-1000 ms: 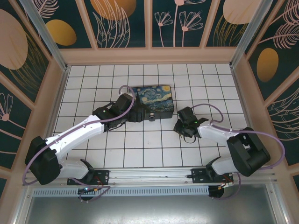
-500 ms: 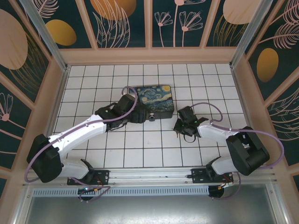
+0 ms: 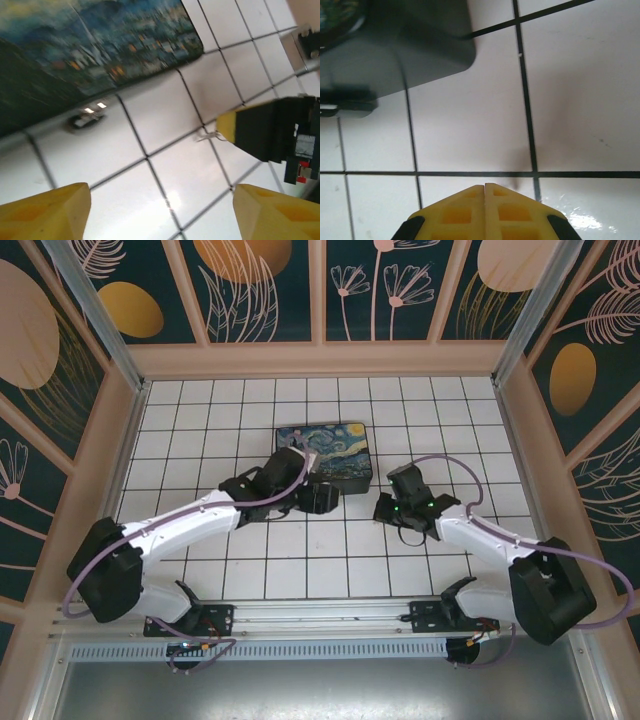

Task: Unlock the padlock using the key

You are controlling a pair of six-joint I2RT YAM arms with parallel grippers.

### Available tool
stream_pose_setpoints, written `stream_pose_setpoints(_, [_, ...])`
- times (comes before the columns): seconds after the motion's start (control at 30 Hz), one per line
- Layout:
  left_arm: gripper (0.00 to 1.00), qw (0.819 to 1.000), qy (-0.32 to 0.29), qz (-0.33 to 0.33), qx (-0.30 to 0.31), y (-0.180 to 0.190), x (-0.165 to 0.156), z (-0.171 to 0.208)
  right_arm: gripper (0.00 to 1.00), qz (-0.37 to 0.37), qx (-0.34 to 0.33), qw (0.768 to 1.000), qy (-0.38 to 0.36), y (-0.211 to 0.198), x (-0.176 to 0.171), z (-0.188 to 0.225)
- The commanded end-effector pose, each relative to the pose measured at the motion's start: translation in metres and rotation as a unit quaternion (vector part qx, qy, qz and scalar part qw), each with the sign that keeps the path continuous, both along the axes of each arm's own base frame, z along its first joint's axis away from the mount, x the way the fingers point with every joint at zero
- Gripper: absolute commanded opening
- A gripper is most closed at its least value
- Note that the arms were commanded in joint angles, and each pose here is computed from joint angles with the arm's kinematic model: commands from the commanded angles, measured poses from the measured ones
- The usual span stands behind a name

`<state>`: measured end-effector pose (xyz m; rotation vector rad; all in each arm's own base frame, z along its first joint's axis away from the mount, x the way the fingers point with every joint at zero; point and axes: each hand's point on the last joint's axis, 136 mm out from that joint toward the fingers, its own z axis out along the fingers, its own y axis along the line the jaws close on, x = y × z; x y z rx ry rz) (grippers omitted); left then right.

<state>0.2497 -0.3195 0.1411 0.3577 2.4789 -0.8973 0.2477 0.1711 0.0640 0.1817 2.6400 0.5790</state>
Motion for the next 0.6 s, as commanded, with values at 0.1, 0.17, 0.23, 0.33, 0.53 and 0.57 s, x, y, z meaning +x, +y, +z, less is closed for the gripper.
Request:
stream_pose_setpoints(0.1, [0.62,0.984,0.046,-0.066,-0.158,-0.036,-0.027,0.010,0.00,0.047,0.068,0.996,-0.024,0.023,-0.003,0.045])
stream_pose_setpoints(0.17, [0.60,0.980,0.065,-0.058,-0.179,-0.037,-0.031,0.001,0.00,0.053,0.080,0.995,-0.026,0.026,-0.004,0.053])
stream_pose_setpoints(0.23, [0.55,0.972,0.085,-0.047,-0.214,-0.039,-0.034,-0.004,0.00,0.044,0.096,0.994,-0.026,0.029,-0.003,0.061])
stream_pose_setpoints(0.33, [0.50,0.971,0.065,-0.044,-0.226,-0.036,-0.036,-0.006,0.00,0.027,0.130,0.991,-0.025,0.035,0.000,0.075])
stream_pose_setpoints(0.53, [0.41,0.974,-0.052,-0.120,-0.183,-0.048,-0.042,-0.004,0.00,-0.008,0.213,0.977,0.006,0.050,-0.001,0.087])
stream_pose_setpoints(0.57, [0.40,0.976,-0.067,-0.125,-0.165,-0.050,-0.041,-0.009,0.00,-0.015,0.228,0.974,0.015,0.053,-0.002,0.087])
